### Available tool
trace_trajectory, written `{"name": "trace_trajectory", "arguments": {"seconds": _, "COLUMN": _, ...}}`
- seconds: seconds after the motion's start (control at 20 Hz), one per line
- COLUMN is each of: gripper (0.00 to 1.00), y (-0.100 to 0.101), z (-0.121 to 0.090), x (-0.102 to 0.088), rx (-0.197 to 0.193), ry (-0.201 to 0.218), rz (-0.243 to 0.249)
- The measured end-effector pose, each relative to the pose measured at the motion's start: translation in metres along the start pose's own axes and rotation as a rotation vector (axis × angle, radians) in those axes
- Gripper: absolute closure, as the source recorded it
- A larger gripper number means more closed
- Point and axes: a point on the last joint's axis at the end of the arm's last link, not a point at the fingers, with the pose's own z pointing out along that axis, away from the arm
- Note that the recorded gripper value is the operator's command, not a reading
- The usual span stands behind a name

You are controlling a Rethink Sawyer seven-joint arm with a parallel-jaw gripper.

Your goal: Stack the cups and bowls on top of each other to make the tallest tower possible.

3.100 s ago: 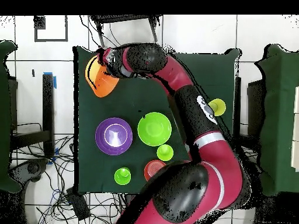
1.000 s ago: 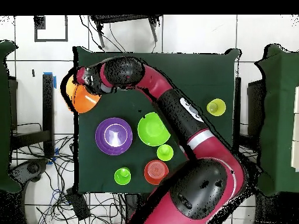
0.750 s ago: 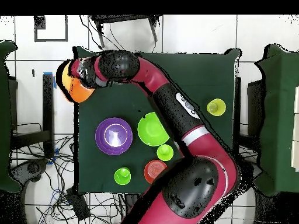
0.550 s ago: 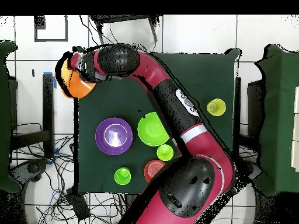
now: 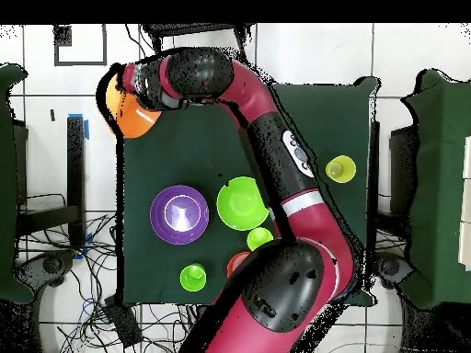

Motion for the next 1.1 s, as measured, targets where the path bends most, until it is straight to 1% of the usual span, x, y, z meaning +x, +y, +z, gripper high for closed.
{"name": "trace_trajectory", "arguments": {"seconds": 0.1, "gripper": 1.0, "y": -0.002, "z": -0.004, "x": -0.006, "rx": 0.0, "ry": 0.016, "rz": -0.015}}
{"name": "trace_trajectory", "arguments": {"seconds": 0.35, "gripper": 1.0, "y": -0.006, "z": -0.009, "x": -0.013, "rx": 0.005, "ry": 0.026, "rz": -0.045}}
{"name": "trace_trajectory", "arguments": {"seconds": 0.5, "gripper": 1.0, "y": -0.01, "z": -0.012, "x": -0.018, "rx": 0.004, "ry": 0.019, "rz": -0.058}}
{"name": "trace_trajectory", "arguments": {"seconds": 0.55, "gripper": 1.0, "y": -0.013, "z": -0.014, "x": -0.021, "rx": 0.002, "ry": 0.009, "rz": -0.062}}
{"name": "trace_trajectory", "arguments": {"seconds": 0.8, "gripper": 1.0, "y": -0.021, "z": -0.017, "x": -0.031, "rx": -0.002, "ry": -0.011, "rz": -0.061}}
{"name": "trace_trajectory", "arguments": {"seconds": 0.95, "gripper": 1.0, "y": -0.026, "z": -0.018, "x": -0.036, "rx": -0.004, "ry": -0.01, "rz": -0.066}}
{"name": "trace_trajectory", "arguments": {"seconds": 1.1, "gripper": 1.0, "y": -0.033, "z": -0.019, "x": -0.038, "rx": -0.005, "ry": 0.004, "rz": -0.075}}
